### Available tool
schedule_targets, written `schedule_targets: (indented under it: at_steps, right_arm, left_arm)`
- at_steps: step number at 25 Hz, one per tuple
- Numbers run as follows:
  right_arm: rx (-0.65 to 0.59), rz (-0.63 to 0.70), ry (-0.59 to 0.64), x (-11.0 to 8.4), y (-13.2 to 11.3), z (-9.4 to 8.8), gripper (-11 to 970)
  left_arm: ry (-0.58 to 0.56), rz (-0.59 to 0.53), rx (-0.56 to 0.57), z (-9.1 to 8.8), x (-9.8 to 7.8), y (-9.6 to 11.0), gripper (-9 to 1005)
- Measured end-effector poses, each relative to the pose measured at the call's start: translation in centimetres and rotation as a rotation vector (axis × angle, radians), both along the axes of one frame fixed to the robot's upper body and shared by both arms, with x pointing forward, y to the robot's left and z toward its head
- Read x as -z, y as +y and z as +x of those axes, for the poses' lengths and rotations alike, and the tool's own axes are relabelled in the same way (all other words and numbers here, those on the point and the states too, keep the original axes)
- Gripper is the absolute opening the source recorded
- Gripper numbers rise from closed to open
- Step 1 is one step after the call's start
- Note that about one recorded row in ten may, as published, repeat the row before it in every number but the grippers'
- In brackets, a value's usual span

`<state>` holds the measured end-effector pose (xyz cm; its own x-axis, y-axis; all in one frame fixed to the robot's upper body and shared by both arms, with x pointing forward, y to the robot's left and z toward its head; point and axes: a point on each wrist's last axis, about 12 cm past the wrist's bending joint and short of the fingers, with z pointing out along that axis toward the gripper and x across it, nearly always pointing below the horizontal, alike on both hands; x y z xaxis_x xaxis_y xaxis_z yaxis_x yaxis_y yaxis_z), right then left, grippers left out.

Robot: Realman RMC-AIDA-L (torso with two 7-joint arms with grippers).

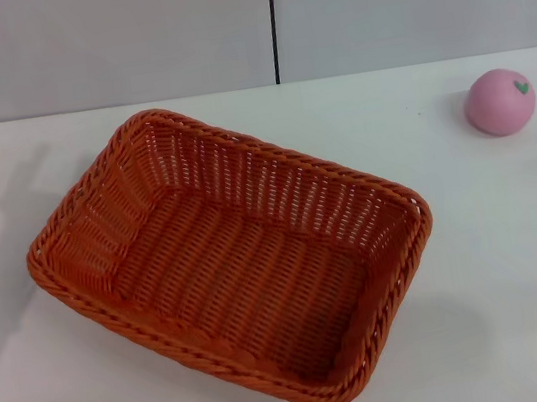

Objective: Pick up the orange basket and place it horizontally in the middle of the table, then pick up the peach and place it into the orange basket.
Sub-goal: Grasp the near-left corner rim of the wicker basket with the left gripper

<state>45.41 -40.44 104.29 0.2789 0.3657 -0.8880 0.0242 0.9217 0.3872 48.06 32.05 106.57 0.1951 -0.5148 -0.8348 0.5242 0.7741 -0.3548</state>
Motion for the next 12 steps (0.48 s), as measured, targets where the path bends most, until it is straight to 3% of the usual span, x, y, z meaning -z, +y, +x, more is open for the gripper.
schedule_targets:
  at_steps: [8, 9, 11, 12]
  right_arm:
    - [0.002, 0.012, 0.010, 0.3, 0.2, 0.0, 389]
    - [0.002, 0.014, 0.012, 0.3, 0.2, 0.0, 389]
    - [0.003, 0.016, 0.014, 0.3, 0.2, 0.0, 389]
    - [0.003, 0.016, 0.015, 0.3, 0.2, 0.1, 389]
  left_arm:
    - [0.006, 0.018, 0.031, 0.5, -0.5, 0.6, 714]
    - [0.007, 0.045, 0.129, 1.4, -1.8, 1.2, 713]
    - [0.007, 0.059, 0.161, 1.6, -2.3, 1.4, 711]
    - [0.011, 0.100, 0.234, 2.4, -3.6, 1.8, 710]
